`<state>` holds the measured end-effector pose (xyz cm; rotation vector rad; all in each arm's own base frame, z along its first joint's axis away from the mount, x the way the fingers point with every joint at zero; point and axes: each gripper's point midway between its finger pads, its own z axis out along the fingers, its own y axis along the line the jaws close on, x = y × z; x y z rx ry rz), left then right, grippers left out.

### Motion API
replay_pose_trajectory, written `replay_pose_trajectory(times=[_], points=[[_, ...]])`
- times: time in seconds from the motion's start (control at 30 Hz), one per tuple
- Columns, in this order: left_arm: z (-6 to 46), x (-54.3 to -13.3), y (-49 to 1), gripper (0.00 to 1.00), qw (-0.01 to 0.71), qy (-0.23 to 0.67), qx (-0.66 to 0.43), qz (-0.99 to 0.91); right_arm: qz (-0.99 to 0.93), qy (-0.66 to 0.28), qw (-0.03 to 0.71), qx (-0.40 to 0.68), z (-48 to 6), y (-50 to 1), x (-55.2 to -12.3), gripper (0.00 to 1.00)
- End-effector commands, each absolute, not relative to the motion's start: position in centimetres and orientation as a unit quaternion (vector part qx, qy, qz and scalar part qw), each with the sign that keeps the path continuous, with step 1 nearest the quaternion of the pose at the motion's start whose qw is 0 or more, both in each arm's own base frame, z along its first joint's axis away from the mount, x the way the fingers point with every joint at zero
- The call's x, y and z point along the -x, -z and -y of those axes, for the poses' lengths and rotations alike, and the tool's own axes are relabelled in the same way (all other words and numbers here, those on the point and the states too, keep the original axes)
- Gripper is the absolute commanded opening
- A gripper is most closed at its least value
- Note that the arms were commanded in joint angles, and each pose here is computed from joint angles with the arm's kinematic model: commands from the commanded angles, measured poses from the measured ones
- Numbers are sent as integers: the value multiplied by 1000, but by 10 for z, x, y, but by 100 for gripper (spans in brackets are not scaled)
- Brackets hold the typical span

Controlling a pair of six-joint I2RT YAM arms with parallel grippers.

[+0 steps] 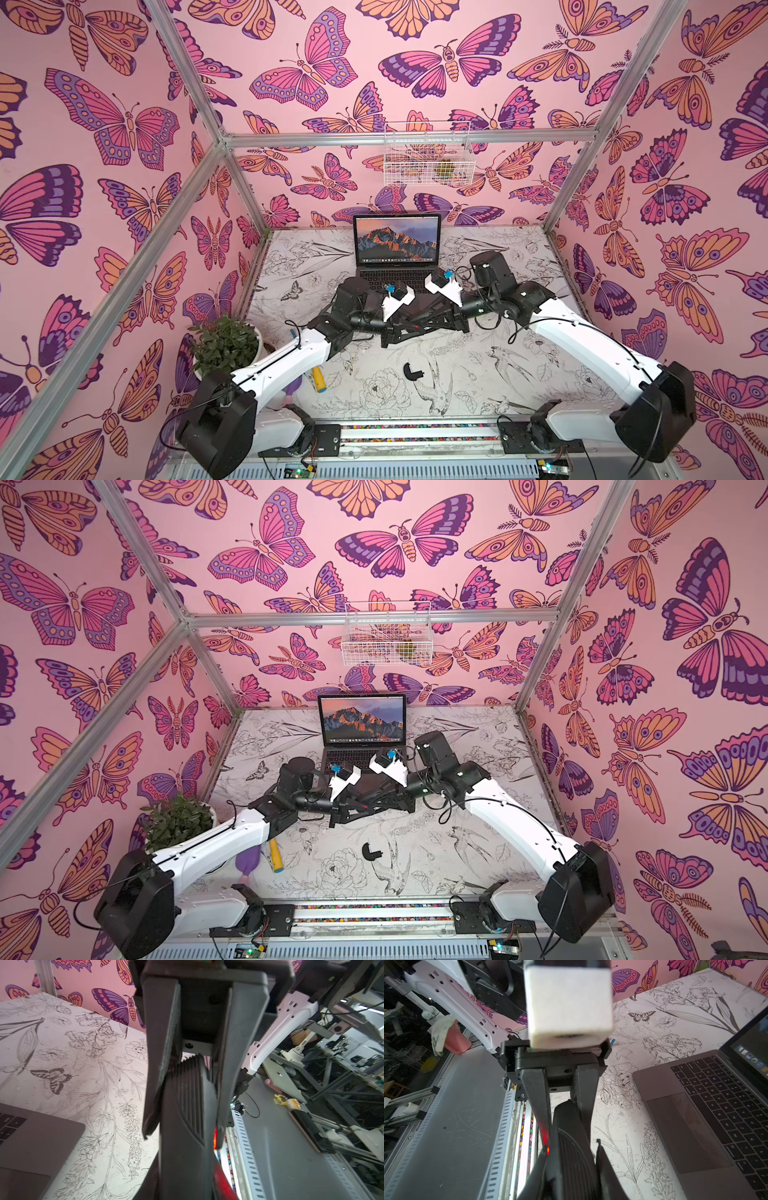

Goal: Insert the wireless mouse receiver into the laptop
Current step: Pick up the mouse from the center of the board.

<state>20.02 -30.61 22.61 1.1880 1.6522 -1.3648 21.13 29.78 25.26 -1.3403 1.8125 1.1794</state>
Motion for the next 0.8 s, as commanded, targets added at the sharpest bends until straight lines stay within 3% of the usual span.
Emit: replay_pose_trajectory(times=[0.0,0.07,0.23,0.33,0.43,0.57,0.77], points=[[308,-202,-254,51,370,528,-458,-612,-697,-477,281,456,-305,-265,-219,4],[305,-207,-262,71,381,532,-433,-620,-699,-488,292,434,-307,-274,-225,0],[285,-248,-292,83,461,535,-288,-647,-716,-524,338,315,-310,-310,-258,0],[259,-287,-308,84,500,519,-131,-681,-701,-556,375,243,-309,-343,-273,0],[250,-301,-322,85,490,533,-48,-688,-680,-581,419,157,-299,-369,-290,0],[249,-304,-350,84,500,576,-18,-647,-649,-636,410,81,-299,-385,-300,0],[245,-308,-380,81,521,627,6,-579,-624,-674,388,73,-312,-394,-294,0]])
